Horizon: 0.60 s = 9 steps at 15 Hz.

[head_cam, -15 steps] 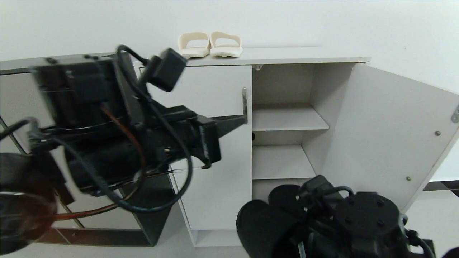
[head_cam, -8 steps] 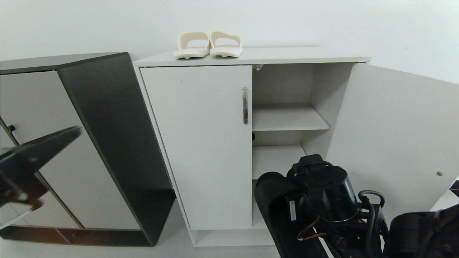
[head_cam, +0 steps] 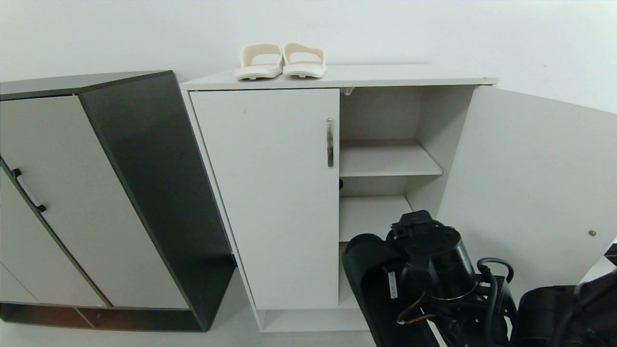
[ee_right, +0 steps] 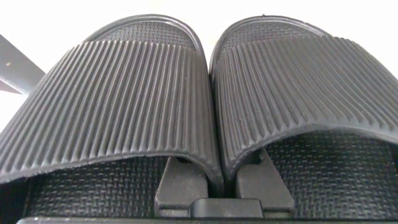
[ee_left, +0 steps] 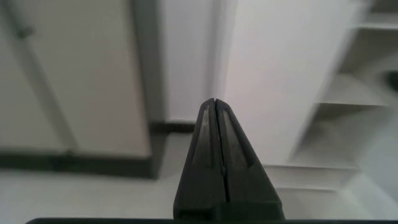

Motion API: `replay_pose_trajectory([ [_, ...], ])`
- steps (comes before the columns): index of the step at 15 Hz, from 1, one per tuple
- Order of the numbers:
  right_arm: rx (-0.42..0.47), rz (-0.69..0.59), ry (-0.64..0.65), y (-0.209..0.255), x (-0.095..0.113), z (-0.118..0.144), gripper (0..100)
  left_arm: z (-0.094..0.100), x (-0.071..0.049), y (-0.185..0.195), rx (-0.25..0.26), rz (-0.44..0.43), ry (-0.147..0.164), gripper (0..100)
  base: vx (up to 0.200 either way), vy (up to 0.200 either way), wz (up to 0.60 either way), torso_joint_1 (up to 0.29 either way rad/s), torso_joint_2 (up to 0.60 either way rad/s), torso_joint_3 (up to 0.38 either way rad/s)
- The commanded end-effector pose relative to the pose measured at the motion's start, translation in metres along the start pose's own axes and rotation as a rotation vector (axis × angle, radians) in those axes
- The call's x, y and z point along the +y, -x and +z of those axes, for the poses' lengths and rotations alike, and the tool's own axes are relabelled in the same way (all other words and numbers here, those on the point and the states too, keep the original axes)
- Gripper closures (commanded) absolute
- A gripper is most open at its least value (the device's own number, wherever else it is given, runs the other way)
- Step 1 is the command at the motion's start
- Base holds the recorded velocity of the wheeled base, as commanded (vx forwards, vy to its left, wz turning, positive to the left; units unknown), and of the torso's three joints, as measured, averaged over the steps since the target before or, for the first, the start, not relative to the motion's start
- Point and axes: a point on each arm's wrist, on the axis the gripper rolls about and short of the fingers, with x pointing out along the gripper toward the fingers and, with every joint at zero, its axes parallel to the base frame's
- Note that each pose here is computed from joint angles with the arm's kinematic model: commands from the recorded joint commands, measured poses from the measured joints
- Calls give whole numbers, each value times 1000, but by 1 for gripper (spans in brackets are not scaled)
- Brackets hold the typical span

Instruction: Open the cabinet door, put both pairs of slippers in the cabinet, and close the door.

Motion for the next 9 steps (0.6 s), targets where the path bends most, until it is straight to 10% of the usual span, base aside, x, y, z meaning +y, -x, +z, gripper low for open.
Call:
replay_pose_trajectory([
  [1, 5, 3, 2, -1, 1, -2, 100, -20, -2, 3, -62, -97, -3, 100, 0, 0, 0, 0, 0, 0],
  [4, -21, 10, -16, -2, 2, 1, 100, -20, -3, 3, -49, -125, -45, 100, 0, 0, 0, 0, 0, 0],
  [6, -29, 12, -18, -2, 2, 1, 100, -24, 2, 3, -28, 68, -34, 100, 0, 0, 0, 0, 0, 0],
  [9, -21, 7, -16, -8, 4, -4, 100, -24, 0, 3, -28, -28, -45, 100, 0, 0, 0, 0, 0, 0],
])
